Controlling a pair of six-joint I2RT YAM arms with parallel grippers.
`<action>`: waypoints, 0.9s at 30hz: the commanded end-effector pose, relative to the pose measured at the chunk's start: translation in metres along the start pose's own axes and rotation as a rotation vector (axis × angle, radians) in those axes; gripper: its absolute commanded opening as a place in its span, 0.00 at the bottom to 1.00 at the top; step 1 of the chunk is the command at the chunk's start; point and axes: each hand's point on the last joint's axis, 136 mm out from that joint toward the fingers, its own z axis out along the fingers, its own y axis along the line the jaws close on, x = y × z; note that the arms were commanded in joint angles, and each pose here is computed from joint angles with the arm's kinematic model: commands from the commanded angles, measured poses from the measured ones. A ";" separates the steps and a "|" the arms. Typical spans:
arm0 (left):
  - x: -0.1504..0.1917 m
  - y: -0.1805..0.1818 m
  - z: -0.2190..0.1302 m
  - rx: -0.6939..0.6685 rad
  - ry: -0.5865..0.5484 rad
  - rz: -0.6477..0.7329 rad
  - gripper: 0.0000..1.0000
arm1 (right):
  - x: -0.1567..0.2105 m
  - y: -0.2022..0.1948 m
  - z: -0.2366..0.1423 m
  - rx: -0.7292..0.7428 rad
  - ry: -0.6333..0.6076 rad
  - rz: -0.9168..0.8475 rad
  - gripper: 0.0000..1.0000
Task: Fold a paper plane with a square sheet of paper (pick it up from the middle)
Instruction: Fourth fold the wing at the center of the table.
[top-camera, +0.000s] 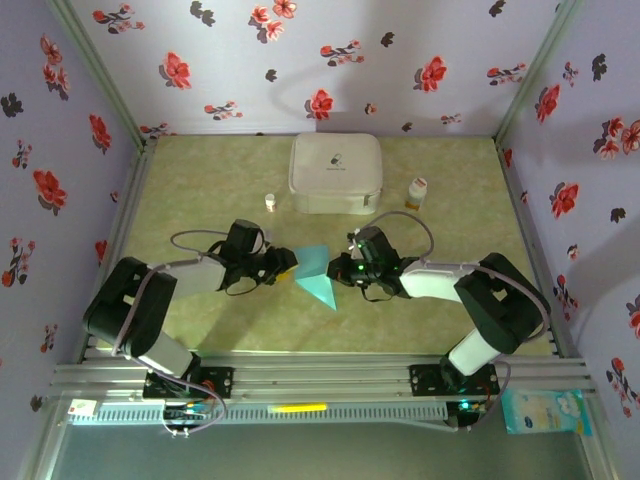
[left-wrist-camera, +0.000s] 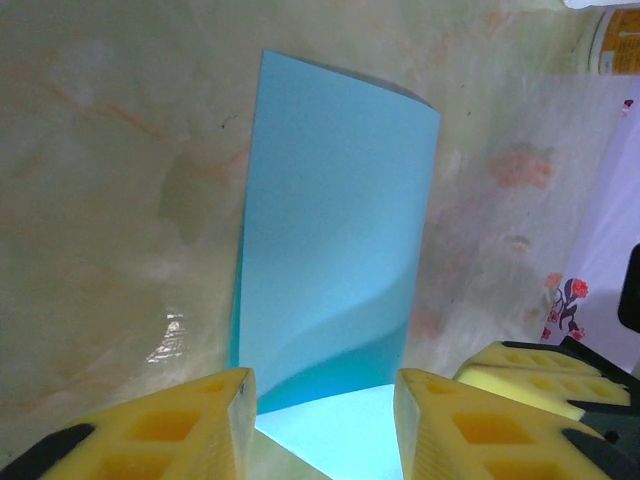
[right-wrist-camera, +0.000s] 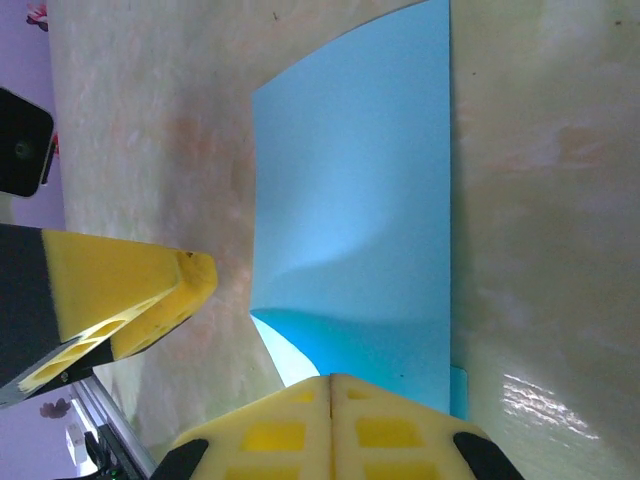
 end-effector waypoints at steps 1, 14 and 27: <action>-0.004 -0.002 0.001 -0.003 0.011 -0.012 0.41 | -0.004 0.006 -0.006 -0.036 -0.020 0.005 0.06; -0.007 -0.003 0.009 -0.002 0.027 -0.014 0.41 | -0.005 0.002 -0.010 -0.046 -0.035 0.017 0.06; -0.010 -0.008 0.018 0.023 0.047 -0.017 0.37 | -0.004 -0.002 -0.010 -0.047 -0.037 0.031 0.06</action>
